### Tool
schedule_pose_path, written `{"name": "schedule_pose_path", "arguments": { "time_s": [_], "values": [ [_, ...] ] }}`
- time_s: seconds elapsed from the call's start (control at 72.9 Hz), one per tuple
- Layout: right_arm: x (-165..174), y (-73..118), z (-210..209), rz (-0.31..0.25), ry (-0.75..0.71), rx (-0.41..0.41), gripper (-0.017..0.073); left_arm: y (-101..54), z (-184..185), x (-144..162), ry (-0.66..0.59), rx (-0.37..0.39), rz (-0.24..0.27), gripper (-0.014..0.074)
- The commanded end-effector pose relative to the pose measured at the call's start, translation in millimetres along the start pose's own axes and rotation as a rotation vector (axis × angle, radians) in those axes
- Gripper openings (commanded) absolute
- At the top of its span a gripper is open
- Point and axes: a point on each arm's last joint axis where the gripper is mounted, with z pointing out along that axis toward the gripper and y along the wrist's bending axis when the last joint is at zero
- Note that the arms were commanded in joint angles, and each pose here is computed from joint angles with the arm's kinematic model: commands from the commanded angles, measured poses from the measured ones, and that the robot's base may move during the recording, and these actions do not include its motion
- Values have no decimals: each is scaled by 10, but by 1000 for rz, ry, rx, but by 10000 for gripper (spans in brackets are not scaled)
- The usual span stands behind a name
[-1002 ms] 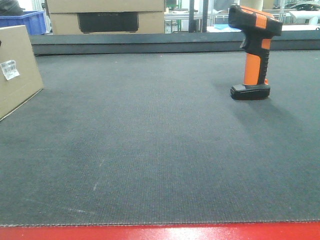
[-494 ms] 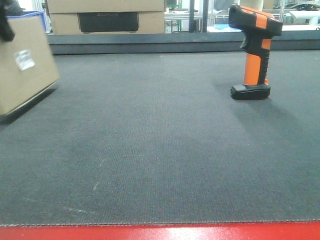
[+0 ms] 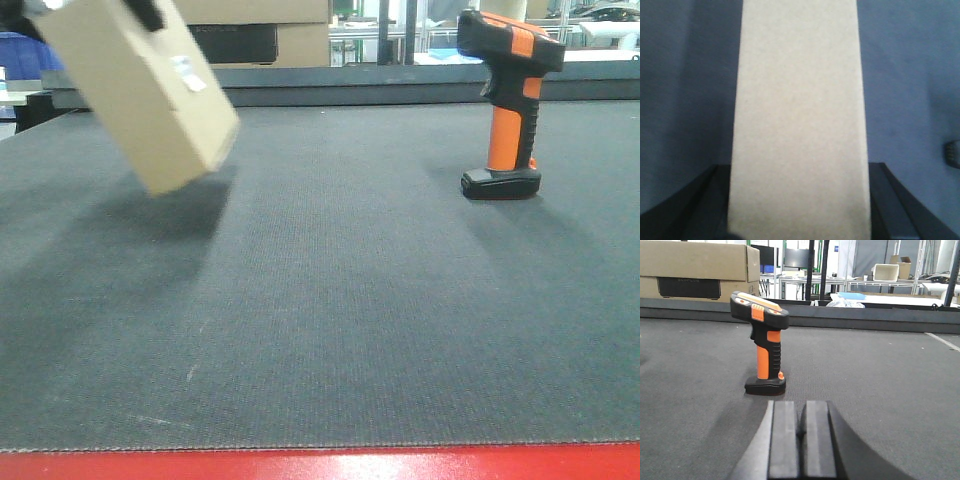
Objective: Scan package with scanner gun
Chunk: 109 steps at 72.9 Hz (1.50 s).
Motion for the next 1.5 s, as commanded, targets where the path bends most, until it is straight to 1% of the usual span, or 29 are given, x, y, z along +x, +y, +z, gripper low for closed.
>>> {"name": "schedule_pose_path", "arguments": {
  "time_s": [0.0, 0.069, 0.192, 0.247, 0.302, 0.357, 0.412, 0.439, 0.535, 0.631, 0.768, 0.878, 0.947, 1.07, 1.098, 1.111, 1.194, 1.304, 1.358, 1.441, 1.482],
  "values": [
    [-19, -1, -3, -8, -22, 1, -168, -119, 12, 36, -33, 41, -24, -111],
    [-19, -1, -3, -8, -22, 1, -168, -170, 32, 77, -32, 52, -13, -111],
    [-19, -1, -3, -8, -22, 1, -168, -182, 41, 94, -29, 55, -12, -111],
    [-60, -1, -5, -23, -67, 3, -168, -182, 41, 94, -29, 55, -12, -111],
    [-93, 0, -8, -25, -103, 2, -168, -182, 41, 94, -29, 55, -12, -111],
    [-95, 1, -8, -24, -97, 0, -168, -179, 43, 100, -23, 52, -12, -111],
    [-237, 3, -31, -24, -95, 1, -168, -176, 43, 106, -17, 50, -12, -111],
    [-309, 4, -49, -24, -72, 2, -168, -174, 44, 111, -12, 47, -12, -111],
    [-690, 9, -142, -27, -55, 4, -168, -173, 44, 115, -8, 46, -12, -111],
    [-1011, 8, -124, -43, -10, 11, -168, -173, 44, 115, -8, 46, -12, -111],
    [-1374, 15, 147, -38, 104, 11, -168, -172, 44, 116, -6, 45, -12, -111],
    [-1603, 22, 415, -28, 150, 8, -168, -172, 44, 116, -6, 45, -12, -111],
    [-1713, 39, 578, 12, 171, -5, -168, -172, 44, 116, -6, 45, -12, -111],
    [-1794, 84, 810, 130, 210, -40, -168, -170, 44, 122, 0, 42, -12, -111],
    [-1788, 101, 870, 175, 228, -52, -168, -170, 44, 122, 0, 42, -12, -111],
    [-1785, 105, 885, 185, 234, -55, -168, -169, 44, 124, 3, 41, -12, -111],
    [-1700, 159, 1075, 320, 324, -87, -168, -165, 44, 132, 12, 38, -11, -111],
    [-1515, 204, 1357, 461, 434, -97, -168, -165, 44, 134, 14, 37, -11, -111],
    [-1418, 209, 1490, 501, 474, -87, -168, -165, 44, 134, 14, 37, -11, -111],
    [-1313, 201, 1632, 521, 503, -66, -168, -165, 44, 134, 14, 37, -11, -111],
    [-1266, 193, 1694, 522, 512, -55, -168, -165, 44, 134, 14, 37, -11, -111]
  ]
}}
